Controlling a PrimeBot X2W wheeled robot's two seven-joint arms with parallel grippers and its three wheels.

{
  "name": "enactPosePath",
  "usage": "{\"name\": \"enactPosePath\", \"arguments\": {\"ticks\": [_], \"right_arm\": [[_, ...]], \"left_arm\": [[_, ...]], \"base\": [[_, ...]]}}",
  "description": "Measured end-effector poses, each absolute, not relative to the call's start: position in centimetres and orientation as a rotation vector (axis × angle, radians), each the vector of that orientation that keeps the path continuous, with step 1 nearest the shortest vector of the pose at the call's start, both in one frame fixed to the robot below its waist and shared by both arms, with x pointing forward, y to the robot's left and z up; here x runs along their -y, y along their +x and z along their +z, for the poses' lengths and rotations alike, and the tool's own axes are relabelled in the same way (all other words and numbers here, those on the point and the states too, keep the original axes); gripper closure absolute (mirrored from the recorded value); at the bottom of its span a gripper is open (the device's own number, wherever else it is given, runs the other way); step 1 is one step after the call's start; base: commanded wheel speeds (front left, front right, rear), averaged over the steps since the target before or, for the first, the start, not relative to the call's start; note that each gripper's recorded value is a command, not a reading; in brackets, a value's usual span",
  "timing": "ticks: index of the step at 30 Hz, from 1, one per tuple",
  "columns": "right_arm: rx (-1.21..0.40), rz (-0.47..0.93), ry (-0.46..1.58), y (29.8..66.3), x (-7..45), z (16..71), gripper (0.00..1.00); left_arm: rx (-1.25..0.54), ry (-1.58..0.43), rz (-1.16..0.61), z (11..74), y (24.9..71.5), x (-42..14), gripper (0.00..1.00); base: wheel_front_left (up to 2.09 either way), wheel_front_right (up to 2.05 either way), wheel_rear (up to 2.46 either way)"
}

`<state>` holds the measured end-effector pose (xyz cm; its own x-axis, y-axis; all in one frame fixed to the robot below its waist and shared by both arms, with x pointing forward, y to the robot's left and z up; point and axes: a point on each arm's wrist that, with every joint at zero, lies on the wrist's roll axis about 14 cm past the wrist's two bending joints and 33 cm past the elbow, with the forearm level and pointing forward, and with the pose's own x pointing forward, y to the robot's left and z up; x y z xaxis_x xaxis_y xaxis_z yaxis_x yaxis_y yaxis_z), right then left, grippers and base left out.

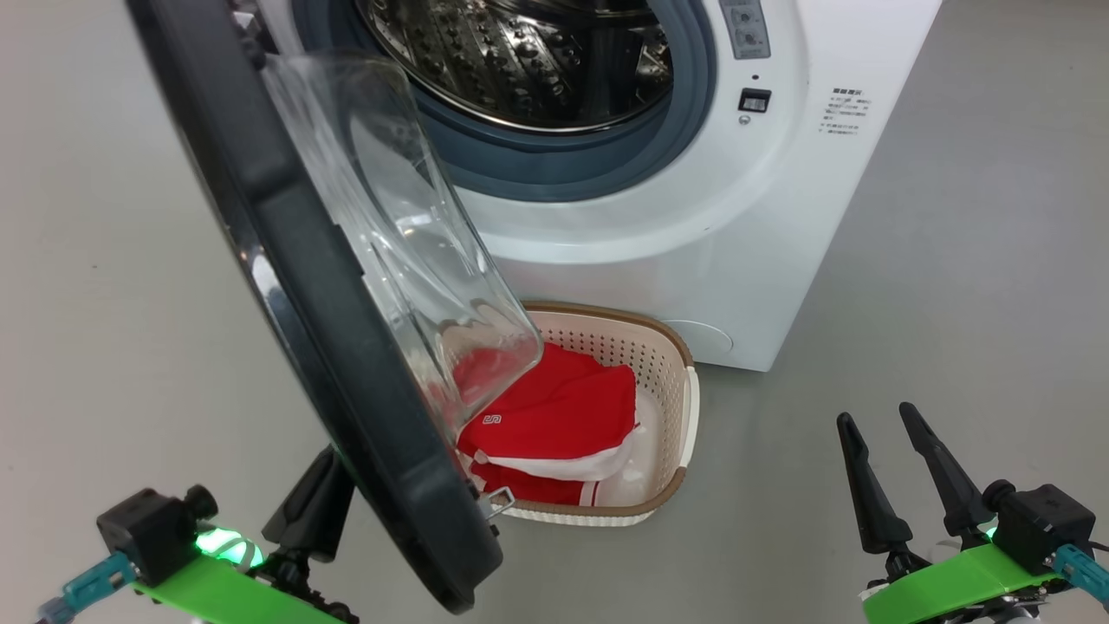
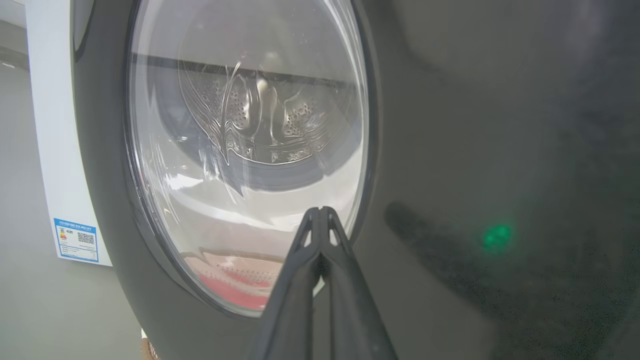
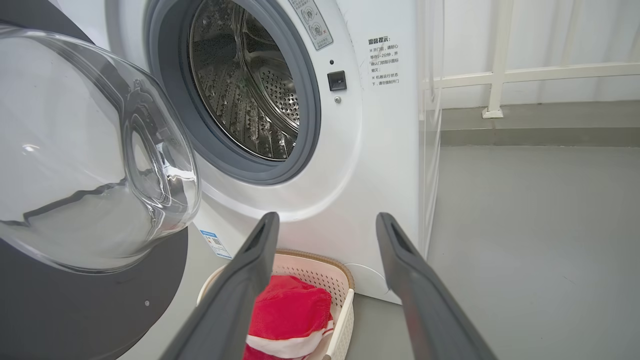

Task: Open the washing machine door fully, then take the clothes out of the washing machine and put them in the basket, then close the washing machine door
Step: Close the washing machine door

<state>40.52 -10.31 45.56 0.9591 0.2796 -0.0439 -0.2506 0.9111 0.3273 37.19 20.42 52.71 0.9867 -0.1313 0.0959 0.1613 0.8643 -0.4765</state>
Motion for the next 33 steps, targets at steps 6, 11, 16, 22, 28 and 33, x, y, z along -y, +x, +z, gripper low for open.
{"name": "enactPosePath", "arguments": {"ticks": [6,11,16,22,28,33], "right_arm": [[-0.087,0.257,0.330,41.0,10.7,45.5,0.00],[-0.091,0.239,0.334,41.0,11.2,45.2,0.00],[-0.091,0.221,0.334,41.0,11.8,45.1,0.00],[-0.077,0.209,0.338,41.3,12.1,45.5,0.00],[-0.078,0.184,0.337,41.3,12.9,45.3,0.00],[-0.071,0.155,0.336,41.3,13.9,45.4,0.00]], "left_arm": [[0.060,-0.497,-0.199,53.0,38.4,-19.3,1.00],[0.059,-0.490,-0.227,53.2,39.3,-18.6,1.00],[0.058,-0.482,-0.253,53.4,40.0,-18.0,1.00],[0.064,-0.474,-0.303,53.9,40.9,-16.6,1.00],[0.068,-0.461,-0.361,54.5,42.4,-14.9,1.00],[0.064,-0.461,-0.405,54.6,43.8,-13.5,1.00]], "base": [[0.00,0.00,0.00],[0.00,0.00,0.00],[0.00,0.00,0.00],[0.00,0.00,0.00],[0.00,0.00,0.00],[0.00,0.00,0.00]]}}
